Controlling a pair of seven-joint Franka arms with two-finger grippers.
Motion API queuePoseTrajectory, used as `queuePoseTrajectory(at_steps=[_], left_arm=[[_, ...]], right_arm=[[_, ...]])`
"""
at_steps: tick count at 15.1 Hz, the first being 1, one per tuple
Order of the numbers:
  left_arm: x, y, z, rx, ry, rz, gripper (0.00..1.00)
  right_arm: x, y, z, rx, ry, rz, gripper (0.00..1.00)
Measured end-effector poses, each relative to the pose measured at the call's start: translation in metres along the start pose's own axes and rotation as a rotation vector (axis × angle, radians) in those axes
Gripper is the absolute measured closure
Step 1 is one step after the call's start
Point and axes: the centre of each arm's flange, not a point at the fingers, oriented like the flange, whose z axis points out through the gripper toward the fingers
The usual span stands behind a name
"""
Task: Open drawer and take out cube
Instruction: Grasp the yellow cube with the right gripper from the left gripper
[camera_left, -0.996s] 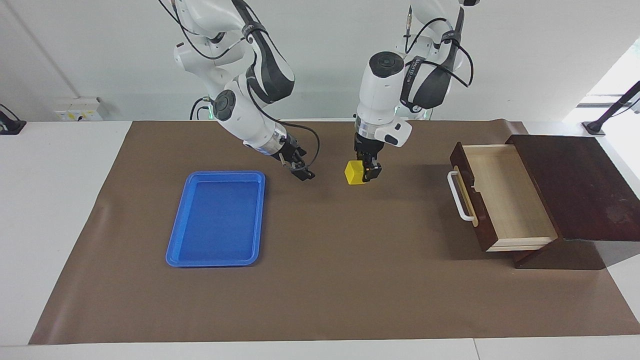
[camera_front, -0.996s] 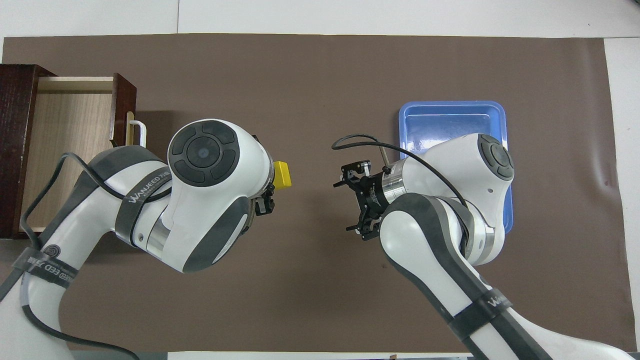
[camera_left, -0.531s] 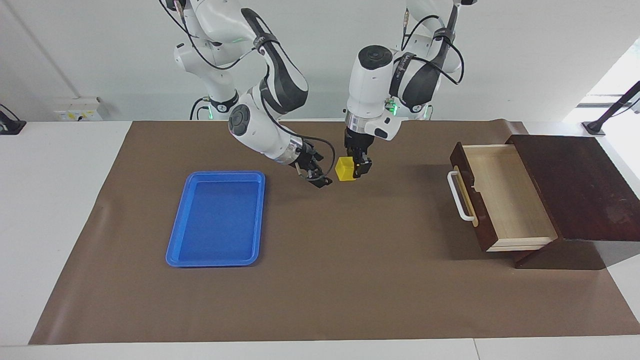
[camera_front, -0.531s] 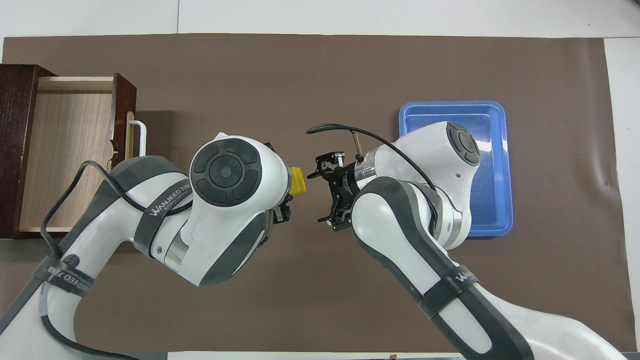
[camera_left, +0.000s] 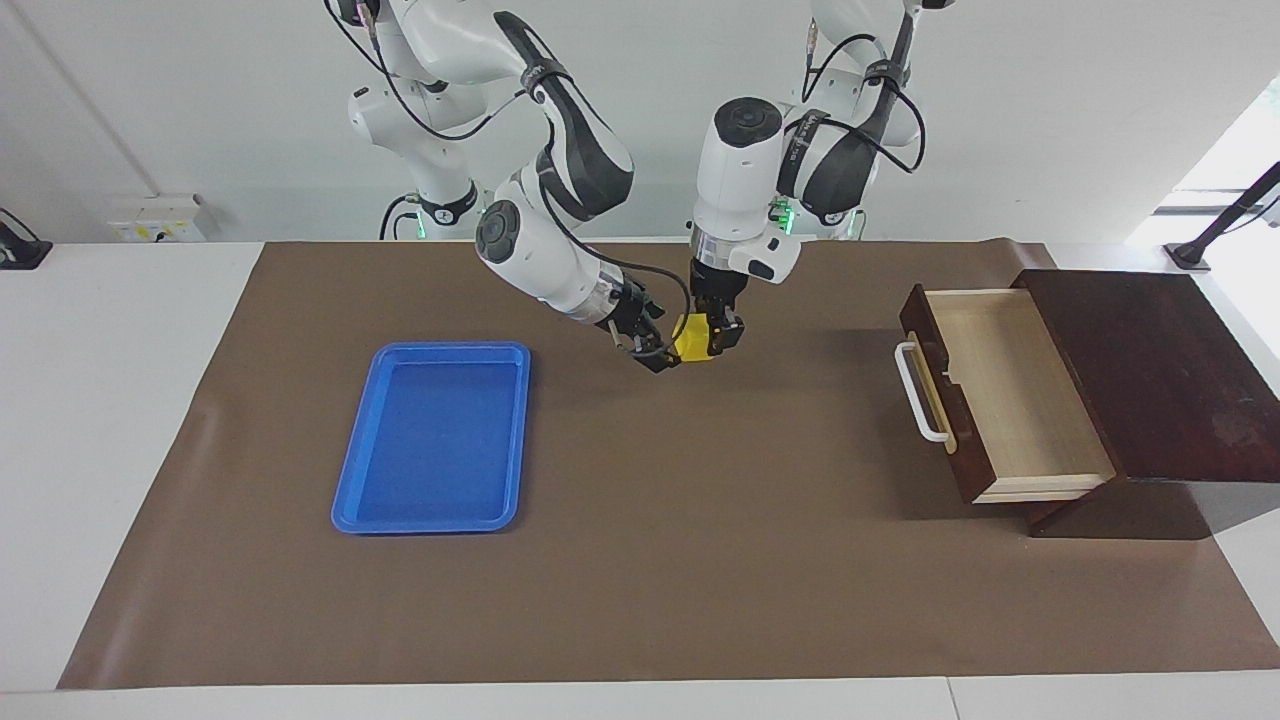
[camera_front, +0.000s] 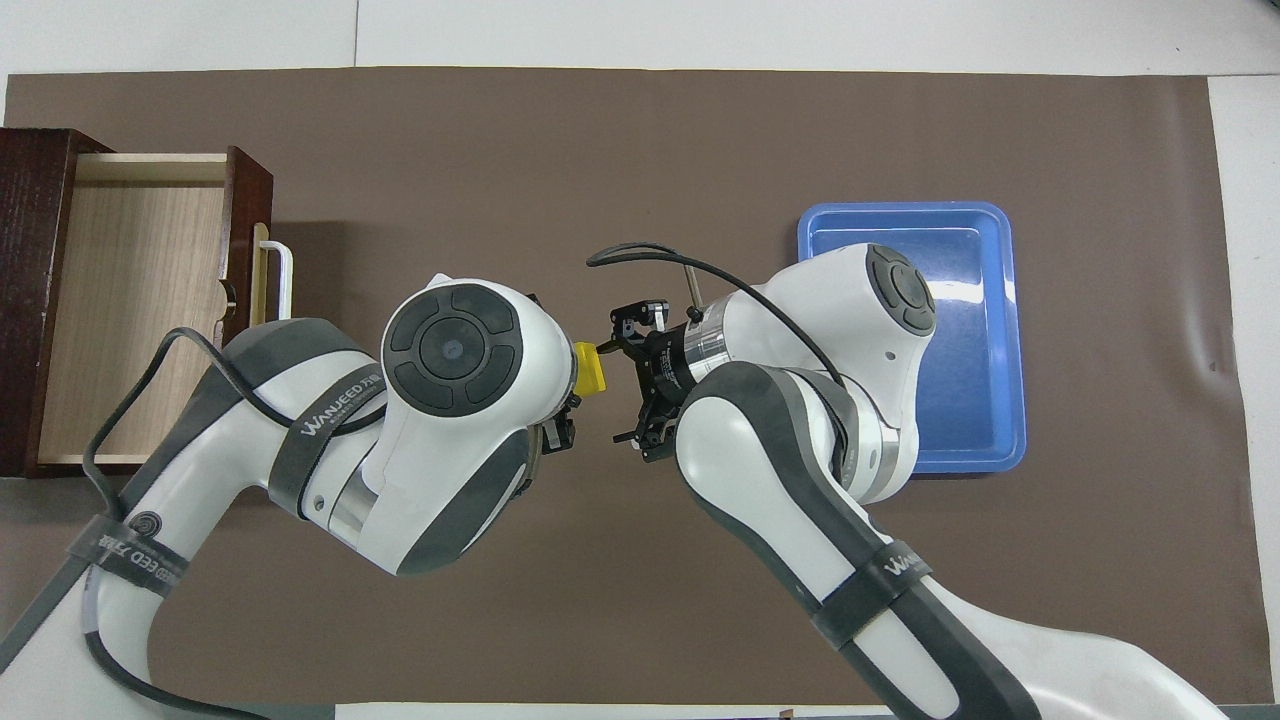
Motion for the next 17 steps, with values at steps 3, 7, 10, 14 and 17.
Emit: queuePoseTrajectory(at_steps=[3, 7, 10, 14, 17], left_arm=[[-0.002, -0.002, -0.001, -0.001, -0.002, 0.004, 0.45], [-0.006, -0.009, 0.002, 0.004, 0.001, 0.018, 0.45], [-0.006, -0.009, 0.003, 0.005, 0.003, 0.018, 0.45], [-0.006, -0.009, 0.003, 0.005, 0.003, 0.019, 0.45], [-0.006, -0.009, 0.003, 0.006, 0.003, 0.019, 0.45]], right_arm=[[-0.002, -0.006, -0.004, 0.028, 0.000, -0.003, 0.00], [-0.009, -0.013, -0.011, 0.057, -0.005, -0.015, 0.00], [-0.009, -0.013, -0.007, 0.051, -0.004, -0.015, 0.00], [-0.013, -0.010, 0.002, 0.036, -0.003, -0.023, 0.00], [-0.012, -0.010, 0.001, 0.038, -0.002, -0.021, 0.00]])
